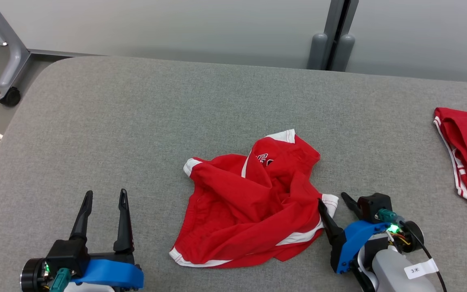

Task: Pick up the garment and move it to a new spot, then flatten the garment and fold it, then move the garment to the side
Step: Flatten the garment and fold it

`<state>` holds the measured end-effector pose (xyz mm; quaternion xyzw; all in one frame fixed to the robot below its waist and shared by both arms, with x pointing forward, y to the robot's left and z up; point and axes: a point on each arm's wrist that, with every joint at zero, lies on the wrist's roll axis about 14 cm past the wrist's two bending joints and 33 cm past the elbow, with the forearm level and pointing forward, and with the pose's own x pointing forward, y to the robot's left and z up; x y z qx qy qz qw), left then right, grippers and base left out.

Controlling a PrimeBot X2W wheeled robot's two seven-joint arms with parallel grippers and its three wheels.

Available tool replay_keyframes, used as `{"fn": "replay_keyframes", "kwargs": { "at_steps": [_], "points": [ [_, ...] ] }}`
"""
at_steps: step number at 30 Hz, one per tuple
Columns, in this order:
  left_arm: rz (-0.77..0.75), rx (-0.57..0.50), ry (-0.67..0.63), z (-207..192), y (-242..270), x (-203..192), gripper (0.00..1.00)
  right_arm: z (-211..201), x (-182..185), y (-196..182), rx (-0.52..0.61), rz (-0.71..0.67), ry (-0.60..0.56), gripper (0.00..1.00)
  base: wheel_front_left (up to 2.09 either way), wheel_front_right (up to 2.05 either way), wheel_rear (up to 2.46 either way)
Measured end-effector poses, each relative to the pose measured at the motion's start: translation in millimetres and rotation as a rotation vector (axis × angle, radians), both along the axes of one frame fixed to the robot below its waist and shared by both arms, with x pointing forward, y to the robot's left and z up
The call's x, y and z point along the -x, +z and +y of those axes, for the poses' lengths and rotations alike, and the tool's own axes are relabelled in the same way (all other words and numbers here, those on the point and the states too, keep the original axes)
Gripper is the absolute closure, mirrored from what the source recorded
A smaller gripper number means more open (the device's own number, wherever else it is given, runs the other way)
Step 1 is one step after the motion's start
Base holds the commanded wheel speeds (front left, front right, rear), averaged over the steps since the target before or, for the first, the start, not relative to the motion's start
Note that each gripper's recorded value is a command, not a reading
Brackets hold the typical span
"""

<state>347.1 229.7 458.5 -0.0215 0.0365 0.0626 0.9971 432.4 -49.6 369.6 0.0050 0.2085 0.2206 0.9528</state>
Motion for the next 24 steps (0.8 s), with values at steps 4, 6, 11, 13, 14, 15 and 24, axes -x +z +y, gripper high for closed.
{"fn": "replay_keyframes", "kwargs": {
  "at_steps": [4,6,11,13,14,15,24],
  "points": [
    [-0.001,-0.001,0.003,0,0,0,0.0,6,3,-1,-0.026,0.019,0.001,1.0,0.0,0.0,0.0],
    [-0.005,0.0,0.0,-1,1,0,0.0,8,6,1,-0.04,0.022,0.0,1.0,0.0,0.0,0.0],
    [-0.011,0.008,-0.02,-7,2,0,0.0,6,5,22,-0.111,-0.026,-0.043,1.0,0.0,0.0,0.0],
    [-0.013,0.011,-0.029,-10,3,1,0.0,-5,3,34,-0.141,-0.061,-0.082,1.0,0.0,0.0,0.0],
    [-0.013,0.012,-0.033,-12,3,2,0.0,-13,4,38,-0.157,-0.076,-0.108,1.0,0.0,0.0,0.0],
    [-0.015,0.014,-0.038,-14,3,2,0.0,-20,6,41,-0.165,-0.086,-0.13,1.0,0.0,0.0,0.0],
    [-0.035,0.032,-0.094,-34,8,-6,0.0,-79,45,38,-0.212,-0.102,-0.31,1.0,0.0,0.0,0.0]
  ]
}}
